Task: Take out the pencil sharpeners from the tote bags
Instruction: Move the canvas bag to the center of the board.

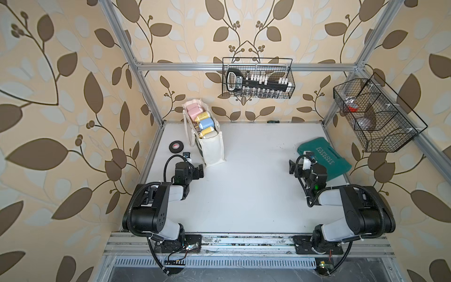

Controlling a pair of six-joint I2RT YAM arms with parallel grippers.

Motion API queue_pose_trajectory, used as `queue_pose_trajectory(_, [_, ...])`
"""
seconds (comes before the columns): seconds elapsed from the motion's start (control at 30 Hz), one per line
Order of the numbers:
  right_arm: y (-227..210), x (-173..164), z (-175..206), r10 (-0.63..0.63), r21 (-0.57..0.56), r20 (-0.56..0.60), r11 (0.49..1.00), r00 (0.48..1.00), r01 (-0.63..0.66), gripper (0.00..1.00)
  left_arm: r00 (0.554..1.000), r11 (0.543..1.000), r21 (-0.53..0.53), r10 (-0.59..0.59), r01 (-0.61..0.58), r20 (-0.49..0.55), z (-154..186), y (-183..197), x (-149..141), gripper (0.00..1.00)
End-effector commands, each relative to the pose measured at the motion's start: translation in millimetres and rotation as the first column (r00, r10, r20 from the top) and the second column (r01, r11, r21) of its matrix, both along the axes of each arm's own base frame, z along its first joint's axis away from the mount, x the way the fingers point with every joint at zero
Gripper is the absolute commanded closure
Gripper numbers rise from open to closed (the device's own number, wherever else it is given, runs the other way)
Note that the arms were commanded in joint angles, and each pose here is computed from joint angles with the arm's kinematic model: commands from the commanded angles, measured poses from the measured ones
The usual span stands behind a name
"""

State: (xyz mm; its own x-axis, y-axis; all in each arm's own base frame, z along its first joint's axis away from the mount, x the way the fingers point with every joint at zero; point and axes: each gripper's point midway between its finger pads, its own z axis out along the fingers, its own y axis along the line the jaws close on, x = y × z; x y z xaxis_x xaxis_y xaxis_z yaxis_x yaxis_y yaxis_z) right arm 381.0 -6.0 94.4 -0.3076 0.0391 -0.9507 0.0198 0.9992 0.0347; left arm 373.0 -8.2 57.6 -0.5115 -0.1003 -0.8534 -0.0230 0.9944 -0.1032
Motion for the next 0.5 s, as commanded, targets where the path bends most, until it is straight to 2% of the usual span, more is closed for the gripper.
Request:
queue_pose_trajectory(0.0, [1.8, 4.4, 9.8, 0.017, -0.003, 0.034, 1.000, 0.999, -0.016, 0.00, 0.998, 1.000, 0.018, -0.017, 0.016, 0.066, 18.5, 2.5, 13.5, 0.01])
queue_pose_trajectory(0.47, [1.6, 4.2, 9.5, 0.015, -0.004, 0.034, 1.000, 0.999, -0.015, 0.00, 0.998, 1.000, 0.019, -0.019, 0.017, 0.067, 18.5, 2.0, 13.6, 0.01])
